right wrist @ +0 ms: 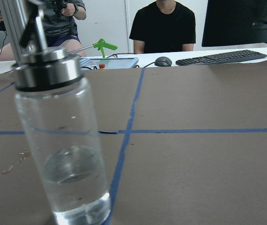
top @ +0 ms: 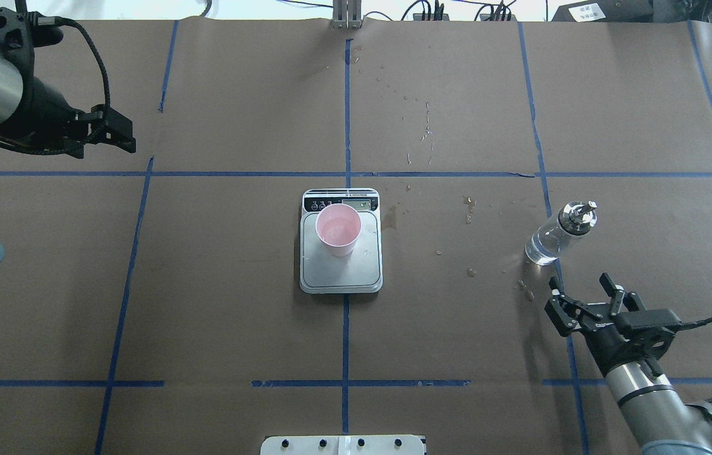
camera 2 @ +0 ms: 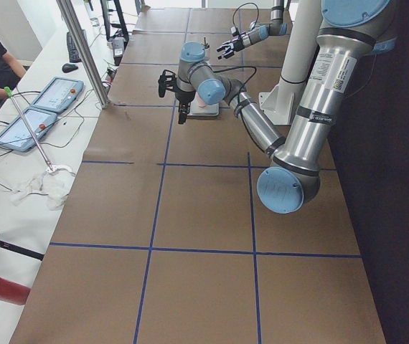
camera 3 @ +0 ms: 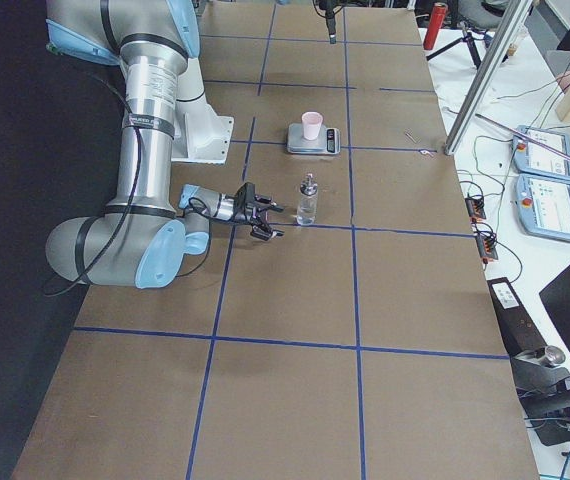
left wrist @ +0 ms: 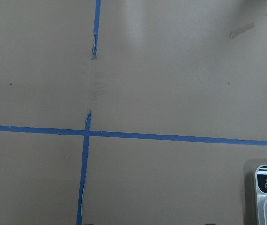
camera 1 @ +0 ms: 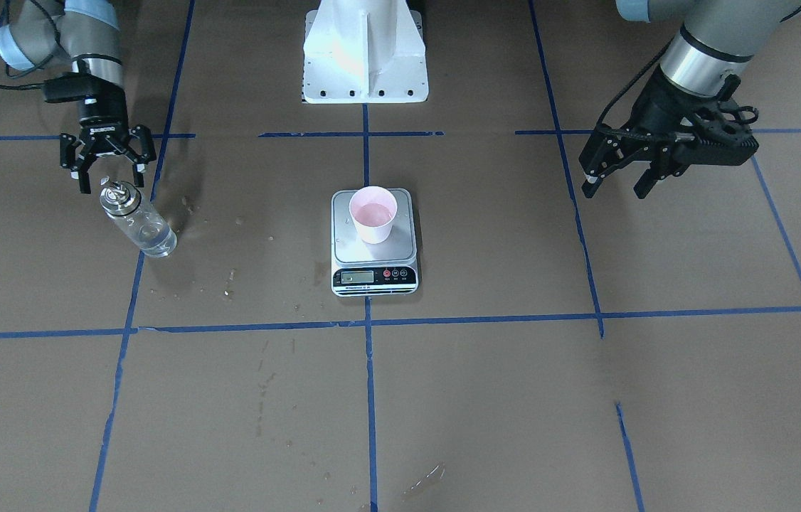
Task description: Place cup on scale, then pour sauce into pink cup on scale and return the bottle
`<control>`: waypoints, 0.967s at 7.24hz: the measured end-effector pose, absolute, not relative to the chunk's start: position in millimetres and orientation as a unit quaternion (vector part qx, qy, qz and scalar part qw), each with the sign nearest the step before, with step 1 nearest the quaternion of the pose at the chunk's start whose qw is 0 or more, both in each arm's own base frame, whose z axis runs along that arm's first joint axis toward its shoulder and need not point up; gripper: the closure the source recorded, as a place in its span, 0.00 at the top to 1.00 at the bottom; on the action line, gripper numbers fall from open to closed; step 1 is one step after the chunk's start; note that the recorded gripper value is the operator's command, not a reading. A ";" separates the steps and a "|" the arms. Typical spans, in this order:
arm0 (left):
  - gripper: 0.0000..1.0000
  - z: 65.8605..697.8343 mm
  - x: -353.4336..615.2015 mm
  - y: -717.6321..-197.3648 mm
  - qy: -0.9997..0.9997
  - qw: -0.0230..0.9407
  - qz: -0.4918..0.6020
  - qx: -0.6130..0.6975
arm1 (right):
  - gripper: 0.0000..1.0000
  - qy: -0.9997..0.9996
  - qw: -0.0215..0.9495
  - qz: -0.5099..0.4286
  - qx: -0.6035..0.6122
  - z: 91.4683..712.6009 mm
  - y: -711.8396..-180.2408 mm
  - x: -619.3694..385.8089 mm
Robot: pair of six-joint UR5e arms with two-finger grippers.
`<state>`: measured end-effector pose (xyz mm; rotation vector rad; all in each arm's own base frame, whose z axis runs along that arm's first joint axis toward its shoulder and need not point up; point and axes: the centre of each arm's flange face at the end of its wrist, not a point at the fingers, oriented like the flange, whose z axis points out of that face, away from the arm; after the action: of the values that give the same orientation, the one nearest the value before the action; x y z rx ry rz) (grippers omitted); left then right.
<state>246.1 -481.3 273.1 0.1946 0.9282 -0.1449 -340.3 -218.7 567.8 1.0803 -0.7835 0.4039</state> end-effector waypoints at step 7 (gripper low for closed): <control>1.00 344.2 208.2 -486.0 0.399 0.909 0.022 0.115 | 1.00 -0.340 0.808 0.116 0.467 600.3 -296.1 -252.5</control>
<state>208.2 -486.0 344.2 0.2379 0.8227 0.0449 -252.5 -296.1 600.3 0.9984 -0.7279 0.2473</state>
